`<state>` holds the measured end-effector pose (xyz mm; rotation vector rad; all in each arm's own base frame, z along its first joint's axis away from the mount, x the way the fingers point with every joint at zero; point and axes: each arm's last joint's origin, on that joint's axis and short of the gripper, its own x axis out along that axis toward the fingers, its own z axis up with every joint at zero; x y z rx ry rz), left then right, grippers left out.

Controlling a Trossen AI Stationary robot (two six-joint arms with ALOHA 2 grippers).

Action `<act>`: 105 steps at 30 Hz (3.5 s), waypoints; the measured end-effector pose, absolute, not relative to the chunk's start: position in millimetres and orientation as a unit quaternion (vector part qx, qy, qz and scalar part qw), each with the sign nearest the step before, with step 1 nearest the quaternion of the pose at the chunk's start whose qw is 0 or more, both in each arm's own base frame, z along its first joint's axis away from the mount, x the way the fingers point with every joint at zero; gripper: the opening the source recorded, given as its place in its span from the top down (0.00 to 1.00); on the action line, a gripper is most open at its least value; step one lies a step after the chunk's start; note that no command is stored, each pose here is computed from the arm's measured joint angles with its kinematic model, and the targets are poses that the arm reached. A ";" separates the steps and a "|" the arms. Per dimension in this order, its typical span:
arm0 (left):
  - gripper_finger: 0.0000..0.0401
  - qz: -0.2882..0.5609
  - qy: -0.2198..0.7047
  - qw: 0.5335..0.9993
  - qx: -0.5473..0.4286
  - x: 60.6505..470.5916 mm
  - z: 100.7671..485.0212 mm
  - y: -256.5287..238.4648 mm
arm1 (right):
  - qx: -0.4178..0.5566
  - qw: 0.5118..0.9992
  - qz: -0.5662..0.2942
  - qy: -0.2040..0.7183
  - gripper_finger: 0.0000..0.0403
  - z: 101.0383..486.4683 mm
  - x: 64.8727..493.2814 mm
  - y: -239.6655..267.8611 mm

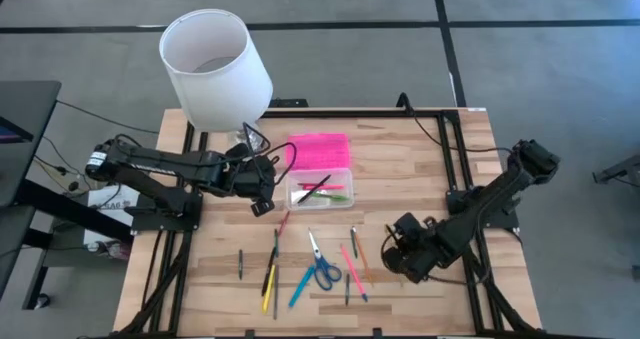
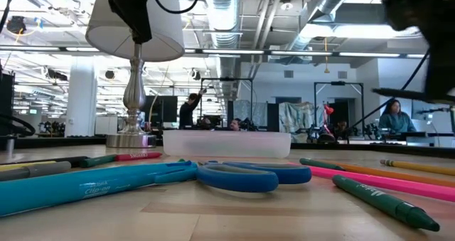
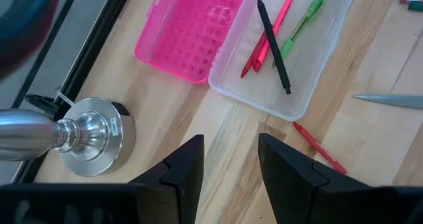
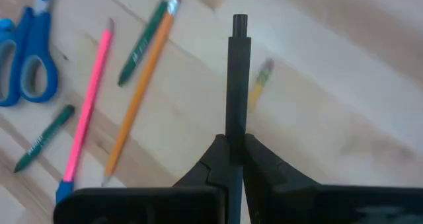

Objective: Pick & place school supplies into a supply box
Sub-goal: Put the right black pen into the supply box, then put the green crayon into the supply box

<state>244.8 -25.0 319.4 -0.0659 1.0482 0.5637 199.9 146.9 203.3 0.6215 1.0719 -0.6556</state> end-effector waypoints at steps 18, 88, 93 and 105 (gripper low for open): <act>0.65 0.276 0.464 0.838 -0.082 233.2 282.2 -75.2 | 0.162 0.895 -0.147 0.389 0.98 242.3 269.1 53.4; 0.65 0.374 0.390 0.790 -0.290 185.1 272.2 -137.5 | 0.098 0.874 -0.061 0.472 0.68 203.0 369.7 -54.2; 0.65 0.406 0.416 0.738 -0.343 188.2 257.3 -150.2 | 0.109 0.859 -0.074 0.494 0.70 216.0 356.1 -45.4; 0.65 0.487 0.494 0.608 -0.385 204.3 208.5 -175.8 | 0.087 0.884 -0.051 0.456 0.73 253.2 340.3 -34.6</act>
